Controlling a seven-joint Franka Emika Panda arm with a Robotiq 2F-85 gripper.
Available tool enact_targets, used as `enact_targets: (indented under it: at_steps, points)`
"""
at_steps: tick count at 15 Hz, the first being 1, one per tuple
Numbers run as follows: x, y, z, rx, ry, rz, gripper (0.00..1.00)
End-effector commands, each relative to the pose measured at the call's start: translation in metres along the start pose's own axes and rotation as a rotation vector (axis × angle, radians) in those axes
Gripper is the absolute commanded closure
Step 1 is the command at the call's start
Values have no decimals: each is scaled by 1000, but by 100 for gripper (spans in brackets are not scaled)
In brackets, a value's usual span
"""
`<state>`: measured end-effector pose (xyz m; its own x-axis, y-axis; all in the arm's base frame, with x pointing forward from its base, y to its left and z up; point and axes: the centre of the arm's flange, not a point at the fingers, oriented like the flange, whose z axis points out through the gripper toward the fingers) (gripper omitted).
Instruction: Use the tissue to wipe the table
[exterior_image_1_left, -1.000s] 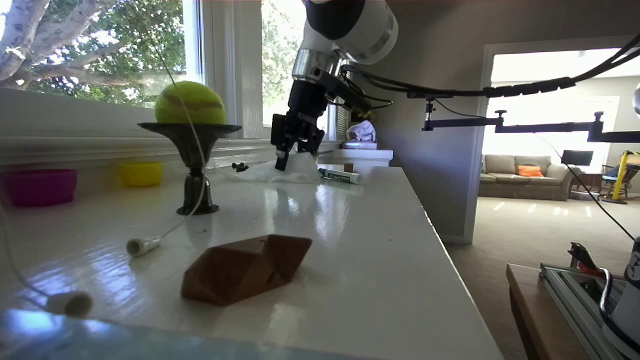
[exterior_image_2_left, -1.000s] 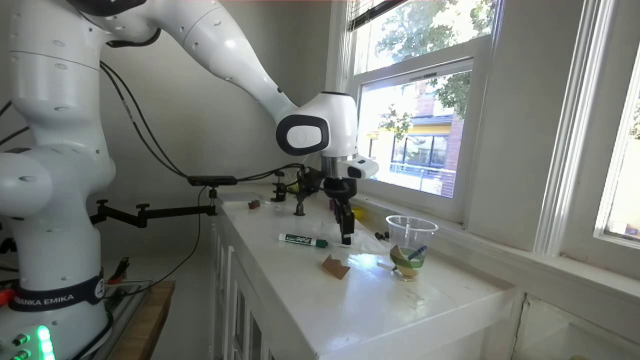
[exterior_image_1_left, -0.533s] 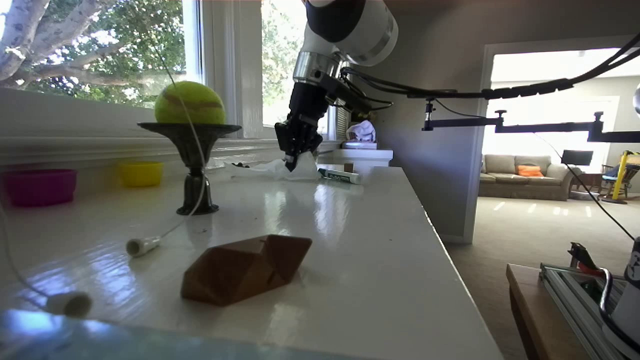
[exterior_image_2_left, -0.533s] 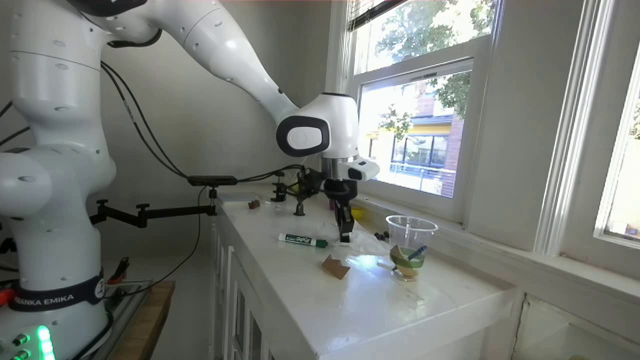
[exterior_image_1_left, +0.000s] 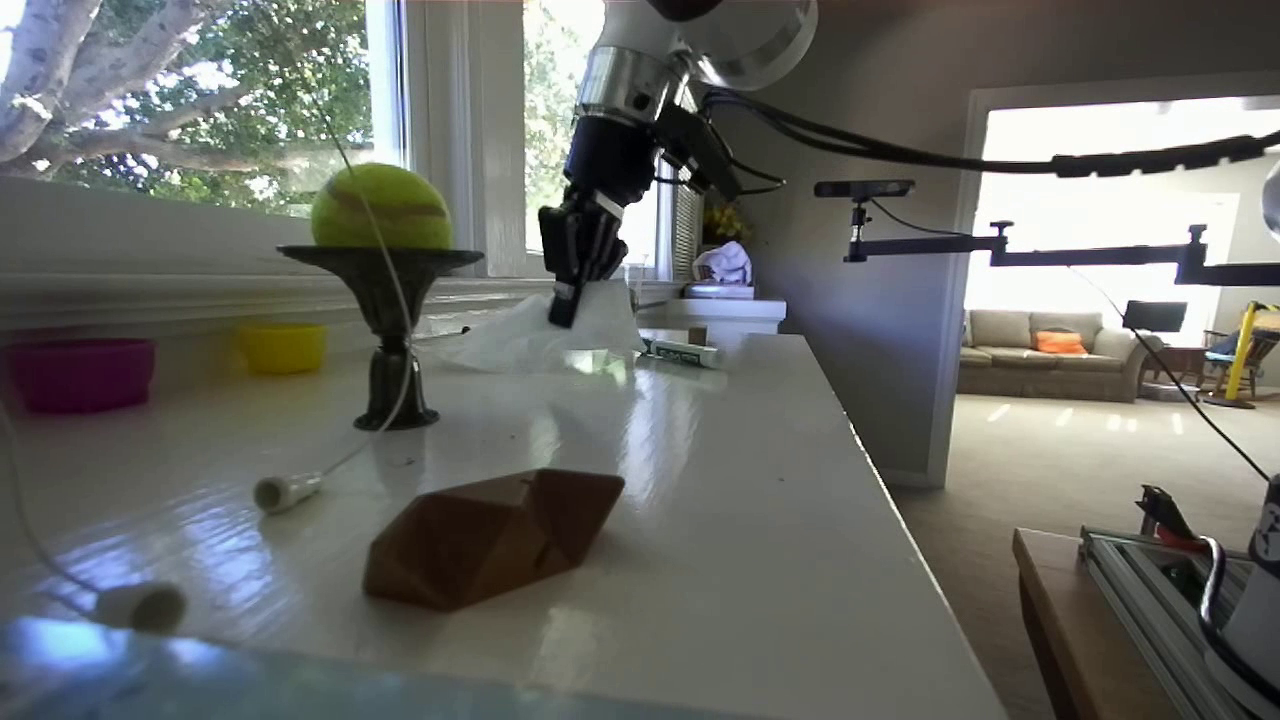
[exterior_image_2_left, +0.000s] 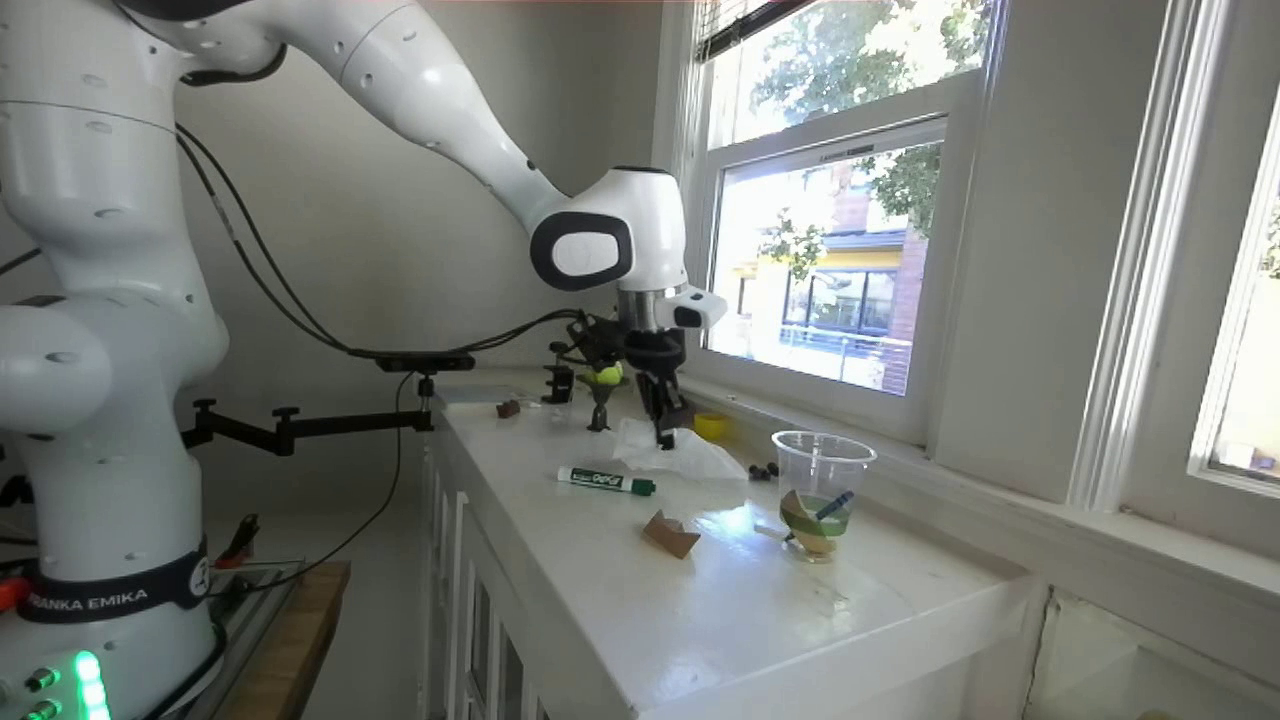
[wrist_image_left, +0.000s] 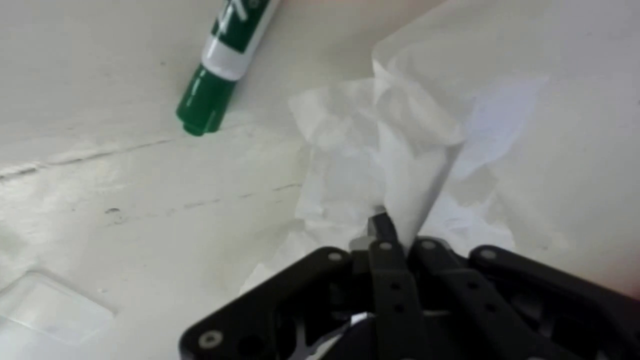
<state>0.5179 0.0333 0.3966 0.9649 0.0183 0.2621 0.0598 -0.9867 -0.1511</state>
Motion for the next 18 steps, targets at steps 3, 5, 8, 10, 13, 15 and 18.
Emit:
enact_targets:
  at_steps: [3,5,8,10,13,15,18]
  points:
    - [-50,-47,-25,79,-36,-176,100]
    - [-55,-55,-25,93,-81,-203,100]
    - [-55,-61,-20,94,-129,-209,100]
    - [-51,-58,-17,93,-148,-192,100]
    - [-43,-44,-11,82,-157,-141,100]
    - [-36,-29,-5,68,-159,-87,100]
    - [-23,1,5,49,-164,27,100]
